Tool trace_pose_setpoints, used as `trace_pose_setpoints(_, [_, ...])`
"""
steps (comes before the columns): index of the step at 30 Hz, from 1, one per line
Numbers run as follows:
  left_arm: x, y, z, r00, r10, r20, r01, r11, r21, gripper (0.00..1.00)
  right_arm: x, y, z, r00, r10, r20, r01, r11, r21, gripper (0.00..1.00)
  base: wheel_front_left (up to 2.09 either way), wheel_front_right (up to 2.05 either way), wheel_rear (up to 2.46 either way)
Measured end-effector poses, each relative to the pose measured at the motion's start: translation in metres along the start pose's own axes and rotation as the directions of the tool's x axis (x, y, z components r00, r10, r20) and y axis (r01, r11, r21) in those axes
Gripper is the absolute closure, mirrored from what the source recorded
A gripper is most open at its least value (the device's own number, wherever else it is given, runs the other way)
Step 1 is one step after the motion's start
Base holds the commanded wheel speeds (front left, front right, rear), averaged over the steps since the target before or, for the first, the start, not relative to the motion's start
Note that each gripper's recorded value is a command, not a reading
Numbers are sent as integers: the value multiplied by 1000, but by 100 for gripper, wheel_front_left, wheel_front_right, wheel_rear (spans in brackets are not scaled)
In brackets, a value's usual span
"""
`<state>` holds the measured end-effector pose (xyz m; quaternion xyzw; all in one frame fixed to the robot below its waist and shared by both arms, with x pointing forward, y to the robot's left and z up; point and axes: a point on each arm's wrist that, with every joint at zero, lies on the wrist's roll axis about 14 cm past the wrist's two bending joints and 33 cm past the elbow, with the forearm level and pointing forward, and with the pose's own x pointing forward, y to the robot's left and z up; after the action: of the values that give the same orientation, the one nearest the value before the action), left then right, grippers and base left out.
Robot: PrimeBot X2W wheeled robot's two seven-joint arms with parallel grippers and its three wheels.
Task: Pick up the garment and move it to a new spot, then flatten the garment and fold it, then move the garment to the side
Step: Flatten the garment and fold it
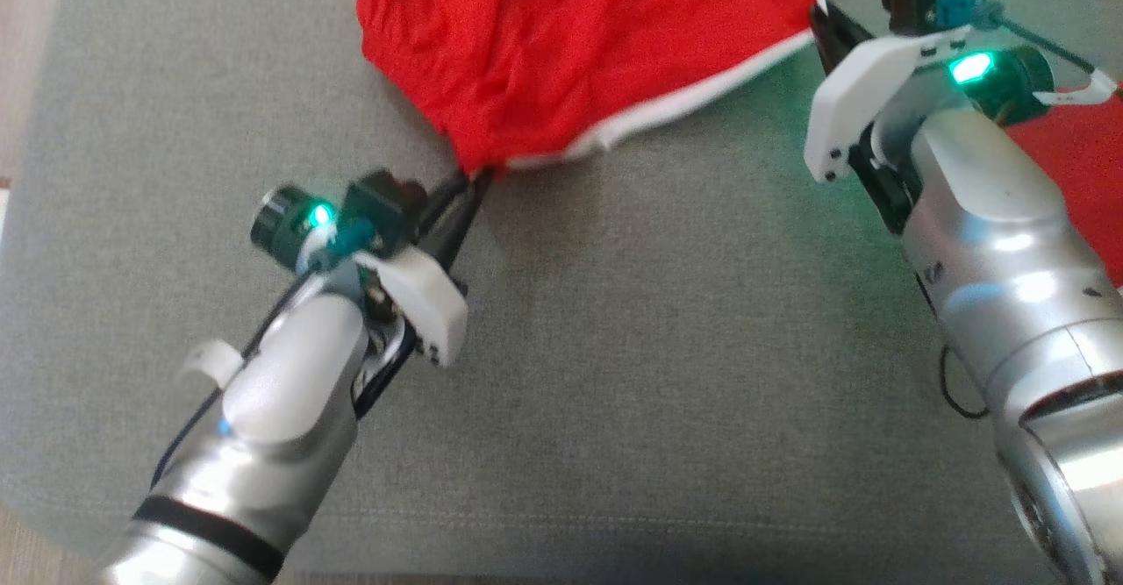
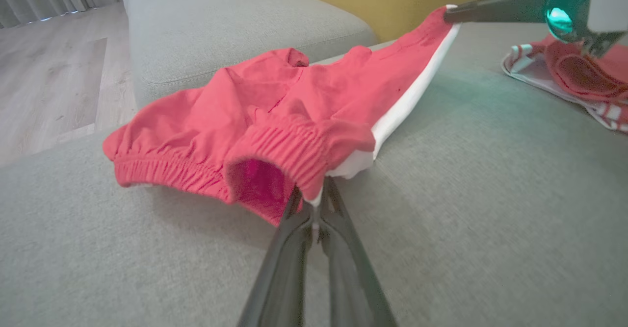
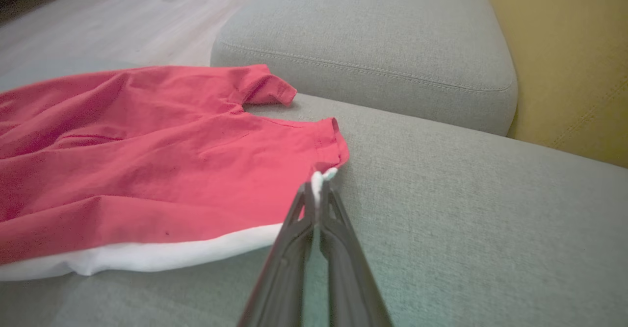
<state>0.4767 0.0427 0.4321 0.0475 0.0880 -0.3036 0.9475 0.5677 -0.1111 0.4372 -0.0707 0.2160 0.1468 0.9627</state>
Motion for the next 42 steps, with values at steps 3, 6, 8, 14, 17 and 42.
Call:
trace_pose_setpoints(3, [-15,-12,-5,999,-26,-24,26,999,28,100,-18,-12,-7,998,-25,-55,22,998,-56,100,0,0,0])
trace_pose_setpoints(6, [-23,-20,-4,999,-42,-26,43,998,45,100,-30,-17,-12,995,-39,-90,32,996,-84,100,0,0,0])
trace_pose_setpoints(8, [-29,-26,-5,998,-52,-29,54,997,52,100,-38,-20,-16,993,-45,-113,35,995,-89,100,0,0,0])
trace_pose_setpoints(14, [-53,-43,-11,996,-80,-49,83,994,76,100,-65,-24,-37,977,-52,-206,28,993,-116,100,0,0,0])
trace_pose_setpoints(17, [-66,-57,-19,991,-111,-71,117,989,88,100,-81,-26,-43,969,-44,-245,17,994,-112,100,0,0,0])
trace_pose_setpoints(42, [-138,-139,-10,968,-244,-61,241,969,-52,100,-186,-49,-57,880,75,-468,-94,995,-17,100,0,0,0])
